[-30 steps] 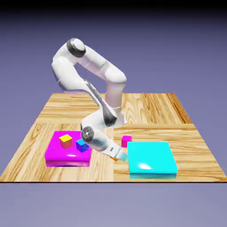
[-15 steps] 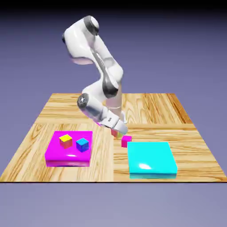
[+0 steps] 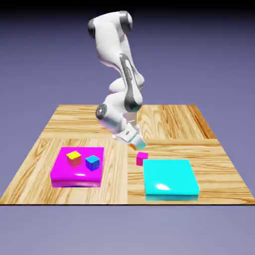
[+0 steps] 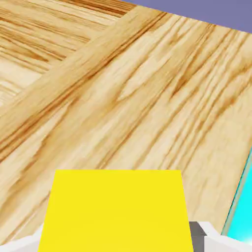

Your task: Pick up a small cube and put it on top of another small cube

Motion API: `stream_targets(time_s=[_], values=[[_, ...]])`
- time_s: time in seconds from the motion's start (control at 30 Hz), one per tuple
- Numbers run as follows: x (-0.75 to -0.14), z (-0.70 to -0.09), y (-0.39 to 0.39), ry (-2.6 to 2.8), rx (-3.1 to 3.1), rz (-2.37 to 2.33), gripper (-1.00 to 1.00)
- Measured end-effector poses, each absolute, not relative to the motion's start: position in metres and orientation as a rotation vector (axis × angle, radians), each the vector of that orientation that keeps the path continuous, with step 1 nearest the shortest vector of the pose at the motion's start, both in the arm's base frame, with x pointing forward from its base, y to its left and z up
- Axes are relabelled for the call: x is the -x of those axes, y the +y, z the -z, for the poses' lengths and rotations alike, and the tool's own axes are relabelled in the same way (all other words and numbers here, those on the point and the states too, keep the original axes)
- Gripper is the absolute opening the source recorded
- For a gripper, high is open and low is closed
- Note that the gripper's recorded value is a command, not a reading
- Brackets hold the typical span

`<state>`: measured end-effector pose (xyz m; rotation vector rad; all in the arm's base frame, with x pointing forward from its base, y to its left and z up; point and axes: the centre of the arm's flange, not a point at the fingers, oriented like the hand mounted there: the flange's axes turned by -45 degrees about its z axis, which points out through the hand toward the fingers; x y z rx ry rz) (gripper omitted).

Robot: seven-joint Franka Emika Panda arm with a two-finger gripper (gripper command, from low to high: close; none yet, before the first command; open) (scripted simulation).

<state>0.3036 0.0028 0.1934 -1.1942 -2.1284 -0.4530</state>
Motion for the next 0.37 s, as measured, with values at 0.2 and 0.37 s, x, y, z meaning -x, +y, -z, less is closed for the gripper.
stream_targets(time_s=[0.2, 0.37], values=[[-0.296, -0.167, 0.017, -2.131, 1.194, 0.453, -1.0], [-0.291, -0.153, 0.02, -2.148, 1.208, 0.462, 1.0]])
